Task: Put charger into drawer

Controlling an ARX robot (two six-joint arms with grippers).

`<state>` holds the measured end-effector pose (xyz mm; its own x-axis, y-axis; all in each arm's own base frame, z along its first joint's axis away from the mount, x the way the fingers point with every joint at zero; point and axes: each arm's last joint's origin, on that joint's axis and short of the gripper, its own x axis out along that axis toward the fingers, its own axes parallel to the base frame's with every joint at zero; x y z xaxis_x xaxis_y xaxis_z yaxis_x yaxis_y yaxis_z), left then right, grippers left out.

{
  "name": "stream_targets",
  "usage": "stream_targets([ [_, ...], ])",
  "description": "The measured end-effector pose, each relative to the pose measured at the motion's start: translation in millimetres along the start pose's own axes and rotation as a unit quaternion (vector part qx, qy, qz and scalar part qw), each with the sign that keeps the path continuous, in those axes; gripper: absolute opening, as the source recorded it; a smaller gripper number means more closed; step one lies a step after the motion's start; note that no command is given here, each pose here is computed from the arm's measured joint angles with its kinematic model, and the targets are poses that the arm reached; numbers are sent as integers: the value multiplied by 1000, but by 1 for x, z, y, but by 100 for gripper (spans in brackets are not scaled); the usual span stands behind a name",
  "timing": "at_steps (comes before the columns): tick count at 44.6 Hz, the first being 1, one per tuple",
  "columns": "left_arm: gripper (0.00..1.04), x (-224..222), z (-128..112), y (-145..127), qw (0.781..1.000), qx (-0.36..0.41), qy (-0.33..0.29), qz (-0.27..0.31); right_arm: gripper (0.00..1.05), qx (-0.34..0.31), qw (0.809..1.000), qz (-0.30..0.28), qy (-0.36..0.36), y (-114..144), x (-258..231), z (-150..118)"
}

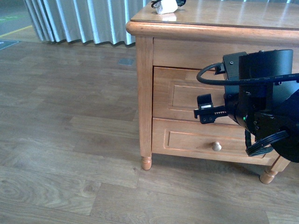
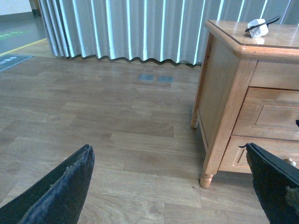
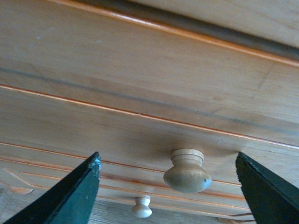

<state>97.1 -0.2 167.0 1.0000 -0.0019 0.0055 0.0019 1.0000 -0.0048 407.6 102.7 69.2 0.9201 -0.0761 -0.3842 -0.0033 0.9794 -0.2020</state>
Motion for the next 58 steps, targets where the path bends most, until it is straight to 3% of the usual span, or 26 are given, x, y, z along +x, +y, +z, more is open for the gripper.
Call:
stream_targets([
  [14, 99, 0, 0, 0, 1000, 0, 0, 0, 39, -4, 1000, -9, 7, 0, 5, -5],
  [20, 99, 0, 0, 0, 1000, 0, 0, 0, 26, -5, 1000, -13, 9, -1, 6, -6],
  [39, 99, 0, 0, 0, 1000, 0, 0, 0, 24, -4, 1000, 9, 17, -4, -3, -10],
  [58, 99, 0, 0, 0, 1000, 0, 0, 0, 22, 6, 993, 85, 77, -26, -94, -35],
])
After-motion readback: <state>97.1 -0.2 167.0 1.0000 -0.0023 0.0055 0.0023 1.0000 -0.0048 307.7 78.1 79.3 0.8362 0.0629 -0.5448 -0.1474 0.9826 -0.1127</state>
